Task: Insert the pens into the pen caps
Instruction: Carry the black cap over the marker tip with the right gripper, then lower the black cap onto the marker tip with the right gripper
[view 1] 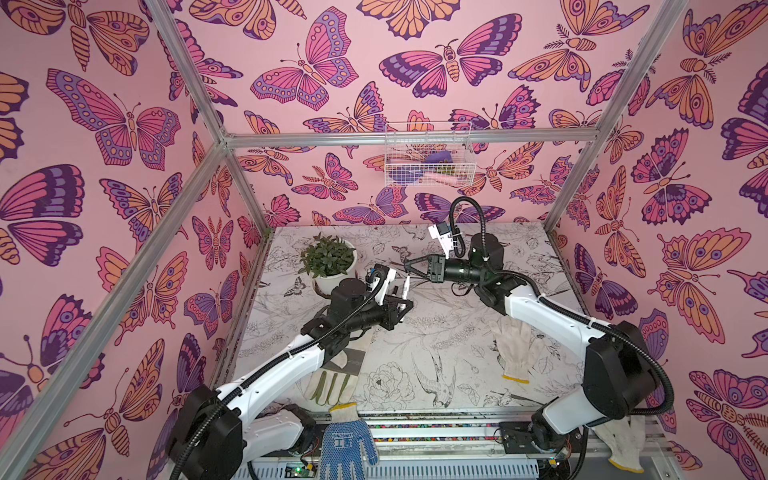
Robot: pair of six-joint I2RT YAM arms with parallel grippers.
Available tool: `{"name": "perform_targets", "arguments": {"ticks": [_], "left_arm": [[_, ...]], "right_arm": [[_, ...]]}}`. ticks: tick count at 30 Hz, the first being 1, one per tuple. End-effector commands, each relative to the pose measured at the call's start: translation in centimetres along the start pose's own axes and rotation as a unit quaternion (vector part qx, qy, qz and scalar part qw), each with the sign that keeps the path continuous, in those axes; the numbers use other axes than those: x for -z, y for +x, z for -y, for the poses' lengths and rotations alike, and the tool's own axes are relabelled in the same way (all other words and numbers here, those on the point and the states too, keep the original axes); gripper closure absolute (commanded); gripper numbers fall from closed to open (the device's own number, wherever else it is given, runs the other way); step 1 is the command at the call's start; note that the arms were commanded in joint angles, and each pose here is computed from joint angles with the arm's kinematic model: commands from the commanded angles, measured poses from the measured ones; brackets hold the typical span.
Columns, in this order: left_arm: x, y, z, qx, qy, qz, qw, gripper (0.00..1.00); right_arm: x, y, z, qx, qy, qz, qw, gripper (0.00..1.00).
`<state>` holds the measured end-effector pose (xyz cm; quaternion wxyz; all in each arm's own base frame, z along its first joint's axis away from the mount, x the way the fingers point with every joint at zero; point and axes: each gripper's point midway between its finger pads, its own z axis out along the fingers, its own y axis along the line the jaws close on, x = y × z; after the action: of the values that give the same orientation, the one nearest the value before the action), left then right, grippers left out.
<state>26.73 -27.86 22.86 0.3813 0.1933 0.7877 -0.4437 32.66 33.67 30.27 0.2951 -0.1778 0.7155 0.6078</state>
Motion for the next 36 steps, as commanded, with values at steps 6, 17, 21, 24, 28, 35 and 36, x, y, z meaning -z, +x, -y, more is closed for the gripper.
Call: {"name": "perform_targets", "arguments": {"ticks": [6, 17, 21, 24, 28, 35, 36], "left_arm": [[0.2, -1.2, 0.7, -0.02, 0.006, 0.018, 1.0, 1.0], [0.2, -2.5, 0.7, -0.026, 0.001, 0.046, 0.999, 1.0], [-0.1, -3.7, 0.9, -0.028, 0.008, 0.065, 0.997, 1.0], [-0.6, -4.8, 1.3, -0.026, 0.018, 0.076, 0.997, 1.0], [-1.1, -6.3, 1.8, -0.024, 0.032, 0.097, 0.995, 1.0], [-2.5, -9.1, 1.4, 0.005, 0.046, 0.148, 0.988, 1.0], [-2.5, -9.4, 1.5, 0.008, 0.05, 0.153, 0.987, 1.0]], "right_arm": [[0.2, 0.1, -0.9, 0.019, -0.012, -0.004, 1.0, 1.0], [0.7, 0.6, -1.4, 0.022, -0.014, -0.008, 1.0, 1.0], [0.7, 0.6, -1.5, 0.023, -0.015, -0.008, 1.0, 1.0], [0.8, 0.6, -1.6, 0.025, -0.015, -0.005, 1.0, 1.0], [1.1, 0.3, -2.3, 0.027, -0.022, 0.001, 0.999, 1.0], [2.1, -0.8, -3.6, 0.036, -0.034, 0.02, 0.999, 1.0], [2.3, -0.9, -3.6, 0.036, -0.035, 0.022, 0.998, 1.0]]}}
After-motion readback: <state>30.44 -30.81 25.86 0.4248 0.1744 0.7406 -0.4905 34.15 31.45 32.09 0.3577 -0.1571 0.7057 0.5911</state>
